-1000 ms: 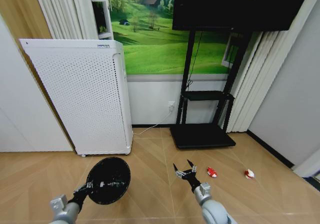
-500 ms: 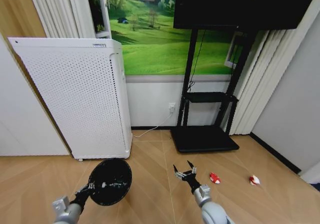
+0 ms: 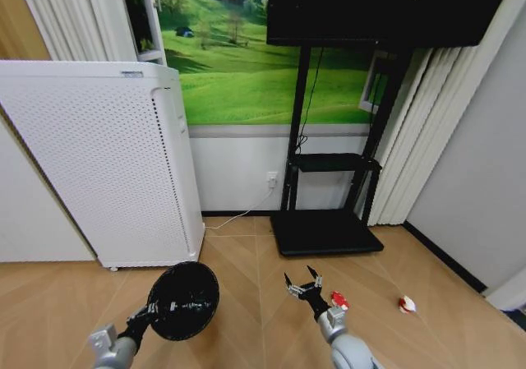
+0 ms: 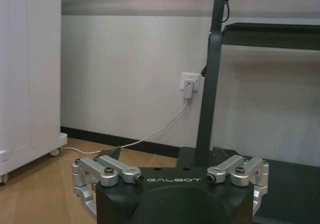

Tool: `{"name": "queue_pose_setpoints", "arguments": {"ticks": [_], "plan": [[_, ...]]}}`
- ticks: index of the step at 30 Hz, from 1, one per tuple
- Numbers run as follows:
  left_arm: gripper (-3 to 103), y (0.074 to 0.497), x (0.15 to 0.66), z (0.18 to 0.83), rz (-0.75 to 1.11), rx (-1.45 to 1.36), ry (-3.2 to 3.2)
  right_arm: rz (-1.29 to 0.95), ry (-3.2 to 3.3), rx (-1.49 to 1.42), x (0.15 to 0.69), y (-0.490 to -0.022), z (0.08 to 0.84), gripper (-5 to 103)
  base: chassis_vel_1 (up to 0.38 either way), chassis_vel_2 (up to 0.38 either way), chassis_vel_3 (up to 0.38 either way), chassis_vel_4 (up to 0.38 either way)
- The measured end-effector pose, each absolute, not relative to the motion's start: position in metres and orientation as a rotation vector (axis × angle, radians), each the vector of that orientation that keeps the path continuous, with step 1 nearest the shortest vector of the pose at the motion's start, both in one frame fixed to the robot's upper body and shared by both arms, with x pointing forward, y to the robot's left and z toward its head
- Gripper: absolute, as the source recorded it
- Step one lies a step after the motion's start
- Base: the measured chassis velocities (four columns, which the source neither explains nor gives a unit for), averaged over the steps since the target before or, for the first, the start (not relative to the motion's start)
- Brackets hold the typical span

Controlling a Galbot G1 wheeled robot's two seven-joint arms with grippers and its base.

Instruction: Pick up the trash bin and place the garbage on the floor into it.

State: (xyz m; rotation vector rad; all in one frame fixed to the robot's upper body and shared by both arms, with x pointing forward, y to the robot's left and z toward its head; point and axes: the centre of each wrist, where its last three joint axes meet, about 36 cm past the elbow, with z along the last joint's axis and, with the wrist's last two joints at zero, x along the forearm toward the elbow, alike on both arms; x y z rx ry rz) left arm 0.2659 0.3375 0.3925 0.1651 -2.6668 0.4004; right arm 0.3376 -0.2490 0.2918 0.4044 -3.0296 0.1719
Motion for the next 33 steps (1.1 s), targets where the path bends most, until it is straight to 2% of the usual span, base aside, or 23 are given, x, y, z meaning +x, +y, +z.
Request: {"name": "queue_pose_setpoints", "arguments": {"ticks": [5,12,22,33], "plan": [[4,0.338,0.266,0.393,0.402,0.171,-2.670,0.263,-3.019,0.395,0.333,-0.251,0.286,100,-0.179,-0.143,0.214,0.138],[4,0.343,0.266,0.394,0.397,0.224,-2.681,0.355,-2.880,0.319,0.329,-0.252,0.269,100,0.042,0.000,-0.030,-0.020],[4,0.362,0.255,0.398,0.366,0.287,-2.684,0.404,-2.756,0.215,0.389,-0.254,0.230,100,0.016,0.014,-0.018,-0.008],[4,0.365,0.259,0.400,0.369,0.290,-2.694,0.459,-2.568,0.113,0.395,-0.296,0.191,100,0.000,0.000,0.000,0.000]]}}
